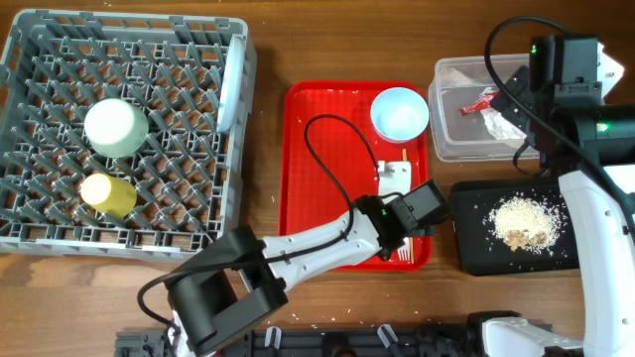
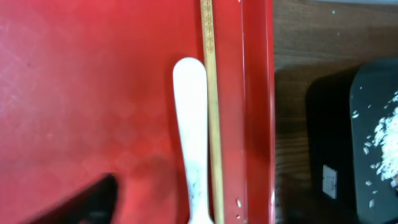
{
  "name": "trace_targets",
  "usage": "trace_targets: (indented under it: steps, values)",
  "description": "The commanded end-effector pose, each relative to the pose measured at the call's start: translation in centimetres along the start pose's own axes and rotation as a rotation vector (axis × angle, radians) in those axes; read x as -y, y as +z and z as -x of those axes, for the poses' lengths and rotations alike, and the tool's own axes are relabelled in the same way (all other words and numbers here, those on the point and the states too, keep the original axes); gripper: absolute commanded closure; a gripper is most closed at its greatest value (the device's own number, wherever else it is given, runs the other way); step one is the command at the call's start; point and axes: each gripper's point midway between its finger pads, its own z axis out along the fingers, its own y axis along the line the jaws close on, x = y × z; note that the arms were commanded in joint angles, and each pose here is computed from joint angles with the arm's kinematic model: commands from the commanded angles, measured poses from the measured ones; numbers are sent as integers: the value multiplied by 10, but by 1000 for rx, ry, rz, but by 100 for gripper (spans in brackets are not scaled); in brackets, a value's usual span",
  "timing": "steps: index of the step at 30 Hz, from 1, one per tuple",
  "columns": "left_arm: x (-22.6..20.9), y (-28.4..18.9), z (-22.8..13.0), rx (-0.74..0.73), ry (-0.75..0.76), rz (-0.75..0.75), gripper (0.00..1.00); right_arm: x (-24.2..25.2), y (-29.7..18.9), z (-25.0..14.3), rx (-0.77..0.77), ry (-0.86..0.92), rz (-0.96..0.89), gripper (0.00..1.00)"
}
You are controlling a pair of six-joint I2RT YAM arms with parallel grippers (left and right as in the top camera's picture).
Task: Sort waste into correct bins and load items into the dishwasher rack
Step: 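Grasp the white plastic fork on the red tray with the left gripper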
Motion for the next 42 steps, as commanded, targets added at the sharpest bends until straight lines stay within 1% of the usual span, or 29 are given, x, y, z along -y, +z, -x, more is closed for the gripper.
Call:
trace_targets:
  steps: [1,2,3,6,8,11,12,16,19,22,27,29,31,32,35,39,42]
  values:
    - [0,2,-5,-3,21,13,24,2,-2,6,21,5,-12,0]
    - [1,3,-6,-1,27,12,25,2,-2,6,21,5,-12,0]
    - [-1,2,-3,33,59,30,30,2,-2,6,21,5,-12,0]
    - [-11,-4,12,176,90,125,37,2,-2,6,21,5,-12,0]
    - [-17,2,12,201,102,164,41,2,-2,6,21,5,-12,0]
    - [-25,14,6,187,115,195,42,2,-2,6,21,5,-12,0]
    - [-22,14,7,192,111,186,45,2,-2,6,21,5,-12,0]
    - [-9,17,7,187,80,122,46,2,-2,6,21,4,-12,0]
    - [-8,18,5,185,84,123,52,2,-2,6,21,5,-12,0]
    - [-20,35,-7,158,107,171,51,2,-2,6,21,5,-12,0]
    - [-11,35,-17,155,126,149,49,2,-2,6,21,5,-12,0]
    - [-16,35,-19,147,135,169,49,2,-2,6,21,5,-12,0]
    - [-32,32,-15,168,155,243,51,2,-2,6,21,5,-12,0]
    - [-44,28,-12,184,177,303,53,2,-2,6,21,5,-12,0]
    - [-54,26,-16,164,195,342,60,2,-2,6,21,5,-12,0]
    - [-51,29,-24,141,63,310,60,2,-2,6,21,5,-12,0]
    - [-50,30,-27,123,59,302,61,2,-2,6,21,5,-12,0]
